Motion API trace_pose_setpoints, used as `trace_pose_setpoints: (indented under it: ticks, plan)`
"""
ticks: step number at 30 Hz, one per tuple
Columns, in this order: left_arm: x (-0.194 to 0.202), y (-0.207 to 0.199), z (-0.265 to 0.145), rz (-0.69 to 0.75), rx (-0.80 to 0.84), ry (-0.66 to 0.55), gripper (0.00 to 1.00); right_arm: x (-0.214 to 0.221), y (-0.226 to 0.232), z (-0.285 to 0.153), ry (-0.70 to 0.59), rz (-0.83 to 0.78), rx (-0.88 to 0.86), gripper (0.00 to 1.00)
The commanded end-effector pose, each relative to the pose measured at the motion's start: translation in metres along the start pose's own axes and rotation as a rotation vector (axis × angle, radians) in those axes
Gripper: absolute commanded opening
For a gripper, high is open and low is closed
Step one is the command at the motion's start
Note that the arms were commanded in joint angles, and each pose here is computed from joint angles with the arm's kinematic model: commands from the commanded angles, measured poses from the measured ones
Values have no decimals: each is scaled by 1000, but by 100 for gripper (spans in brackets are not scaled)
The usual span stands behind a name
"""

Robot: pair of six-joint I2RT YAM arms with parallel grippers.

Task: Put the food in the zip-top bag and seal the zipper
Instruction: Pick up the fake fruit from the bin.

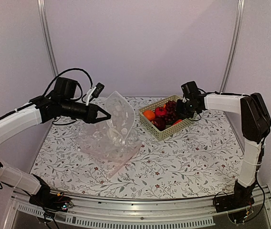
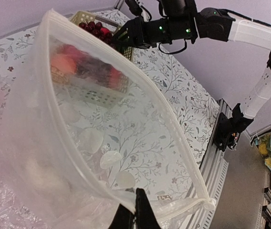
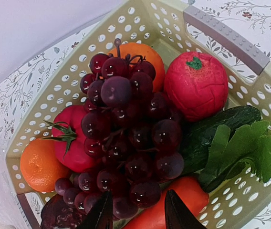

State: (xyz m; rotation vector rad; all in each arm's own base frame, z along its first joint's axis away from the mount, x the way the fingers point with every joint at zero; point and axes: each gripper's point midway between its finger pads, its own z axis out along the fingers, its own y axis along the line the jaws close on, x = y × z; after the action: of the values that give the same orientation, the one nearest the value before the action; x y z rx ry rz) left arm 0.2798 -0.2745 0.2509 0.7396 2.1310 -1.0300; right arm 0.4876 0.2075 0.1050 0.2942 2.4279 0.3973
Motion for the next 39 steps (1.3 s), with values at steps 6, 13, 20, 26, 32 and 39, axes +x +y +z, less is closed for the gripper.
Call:
trace_pose_setpoints:
  ticks: [6, 13, 20, 26, 32, 39]
  plan:
    - [6, -3, 0, 11, 11, 10, 0, -7, 2, 15, -10, 72, -48, 36]
    - [7, -2, 1, 6, 11, 14, 0, -10, 6, 15, -17, 104, -76, 29]
    - [7, -1, 2, 6, 10, 17, 0, -11, 7, 16, -23, 113, -80, 15]
    - [8, 0, 2, 3, 9, 20, 0, -15, 8, 12, -32, 112, -85, 8]
    - [9, 0, 4, 1, 11, 24, 0, -20, 11, 3, -46, 103, -96, 7]
    - [10, 1, 4, -1, 9, 27, 0, -30, 12, -22, -93, 91, -100, 6]
